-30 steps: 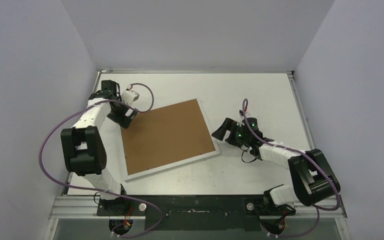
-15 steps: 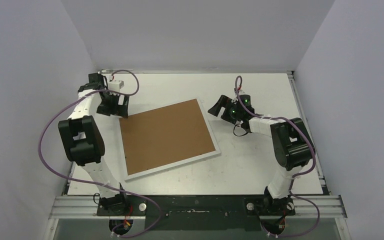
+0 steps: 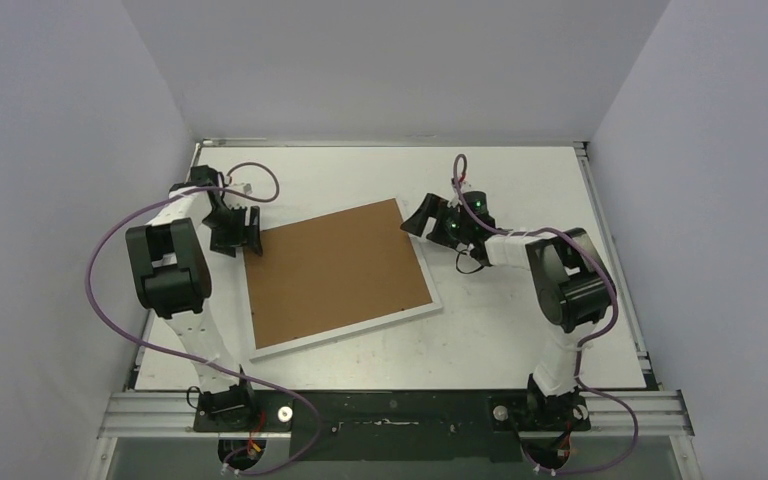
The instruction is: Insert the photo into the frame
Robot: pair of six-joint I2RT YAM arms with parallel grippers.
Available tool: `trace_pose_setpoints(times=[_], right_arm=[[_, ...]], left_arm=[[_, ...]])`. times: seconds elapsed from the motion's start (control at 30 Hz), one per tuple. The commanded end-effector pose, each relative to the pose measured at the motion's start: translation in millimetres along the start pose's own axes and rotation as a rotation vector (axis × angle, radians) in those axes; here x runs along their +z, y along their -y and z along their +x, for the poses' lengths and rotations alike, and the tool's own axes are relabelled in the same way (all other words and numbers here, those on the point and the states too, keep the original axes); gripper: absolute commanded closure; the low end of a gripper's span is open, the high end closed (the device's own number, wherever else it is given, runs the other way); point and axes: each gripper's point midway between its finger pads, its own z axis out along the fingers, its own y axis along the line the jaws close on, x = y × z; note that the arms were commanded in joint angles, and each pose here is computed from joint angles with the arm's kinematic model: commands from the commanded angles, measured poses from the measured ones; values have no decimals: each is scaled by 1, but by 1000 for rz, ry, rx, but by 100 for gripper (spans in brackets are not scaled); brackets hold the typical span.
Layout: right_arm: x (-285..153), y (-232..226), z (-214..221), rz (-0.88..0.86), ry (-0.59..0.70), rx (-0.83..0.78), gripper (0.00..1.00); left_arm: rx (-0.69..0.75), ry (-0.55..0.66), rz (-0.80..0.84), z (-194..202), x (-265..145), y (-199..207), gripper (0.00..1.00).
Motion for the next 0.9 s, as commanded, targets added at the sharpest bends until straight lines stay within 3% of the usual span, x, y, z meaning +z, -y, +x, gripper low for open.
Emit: trace_pose_setpoints(times=[0.0,0.2,0.4,0.53,0.67,0.87], right_arm=[[12,-18,-12,-85,27,-35,3],[19,-16,1,-88,-6,-30,2],[21,-22,10,-105,-28,-40,2],[19,-31,12,-138,-42,-42,2],[6,-44,25,-168,-64,-46,2],[-26,-52,49,-182,-85,-22,2]], left_arm=[[-2,45,2,-17,9,-2,36],[7,34,-21,-19,16,-8,39],[29,42,-46,-19,16,-11,53],[37,52,-45,-22,15,-9,57],[50,56,-51,-26,15,-6,63],[60,78,-48,-38,15,-1,64]])
